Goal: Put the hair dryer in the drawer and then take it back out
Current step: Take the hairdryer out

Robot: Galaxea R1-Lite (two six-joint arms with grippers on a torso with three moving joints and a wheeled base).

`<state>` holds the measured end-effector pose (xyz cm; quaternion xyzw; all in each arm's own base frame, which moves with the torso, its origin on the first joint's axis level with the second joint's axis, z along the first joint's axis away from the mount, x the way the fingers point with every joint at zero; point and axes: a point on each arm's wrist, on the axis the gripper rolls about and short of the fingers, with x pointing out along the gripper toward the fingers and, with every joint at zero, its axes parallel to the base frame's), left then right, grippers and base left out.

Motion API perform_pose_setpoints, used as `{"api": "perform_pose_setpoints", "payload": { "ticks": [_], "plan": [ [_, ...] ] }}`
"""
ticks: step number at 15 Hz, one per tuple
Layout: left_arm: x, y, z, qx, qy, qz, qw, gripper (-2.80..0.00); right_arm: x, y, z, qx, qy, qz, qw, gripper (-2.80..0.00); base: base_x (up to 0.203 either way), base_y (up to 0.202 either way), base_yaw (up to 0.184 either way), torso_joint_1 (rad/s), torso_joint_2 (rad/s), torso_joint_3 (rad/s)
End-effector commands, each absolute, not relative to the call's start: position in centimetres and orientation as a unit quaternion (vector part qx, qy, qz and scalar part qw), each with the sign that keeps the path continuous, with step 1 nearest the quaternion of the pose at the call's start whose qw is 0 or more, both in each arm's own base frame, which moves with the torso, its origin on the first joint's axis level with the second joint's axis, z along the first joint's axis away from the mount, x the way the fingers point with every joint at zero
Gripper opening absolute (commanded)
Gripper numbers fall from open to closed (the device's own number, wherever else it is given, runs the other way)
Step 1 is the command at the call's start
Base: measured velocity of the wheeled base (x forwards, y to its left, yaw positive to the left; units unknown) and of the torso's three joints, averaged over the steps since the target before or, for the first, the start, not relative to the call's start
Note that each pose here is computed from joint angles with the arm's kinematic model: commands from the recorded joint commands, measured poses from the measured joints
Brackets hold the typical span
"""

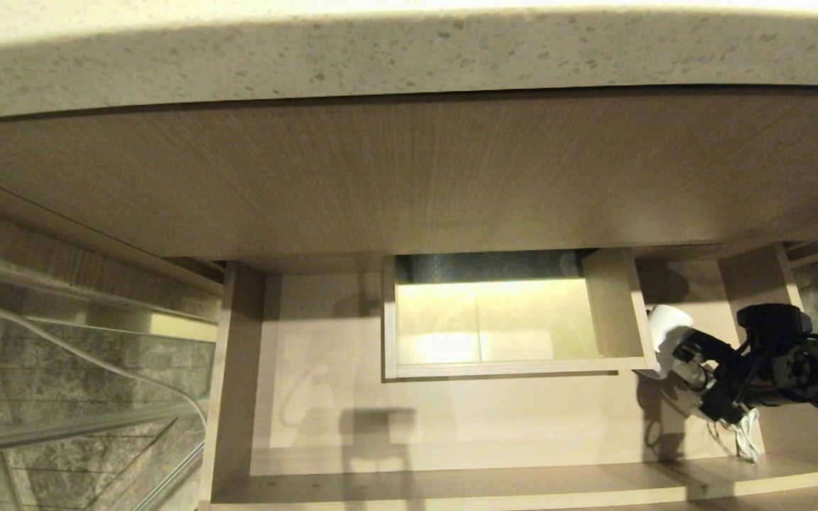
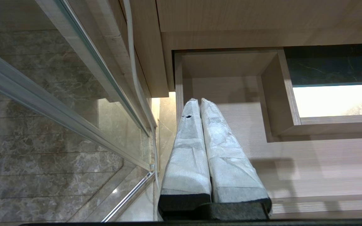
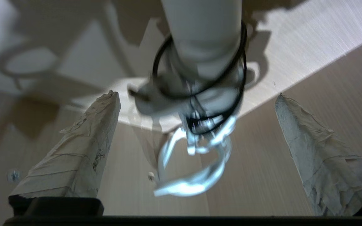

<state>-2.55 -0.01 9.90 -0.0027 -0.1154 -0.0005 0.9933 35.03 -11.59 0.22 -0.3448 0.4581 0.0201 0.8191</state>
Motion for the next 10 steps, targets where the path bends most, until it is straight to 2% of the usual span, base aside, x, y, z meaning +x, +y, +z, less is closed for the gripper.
{"api": "perform_pose_setpoints", "payload": {
  "ticks": [1, 10],
  "plan": [
    [-2.2, 0.0, 8.8, -0.003, -0.096, 0.000, 0.995, -2.80, 35.4, -11.5, -0.8, -0.338, 0.464, 0.023, 0.819, 0.00, 0.000, 0.000, 0.000, 0.000, 0.00, 0.000],
    [-2.2, 0.0, 8.8, -0.003, -0.096, 0.000, 0.995, -2.80, 36.8, -11.4, -2.0, -0.329, 0.462, 0.024, 0.823, 0.00, 0.000, 0.000, 0.000, 0.000, 0.00, 0.000]
  ]
}}
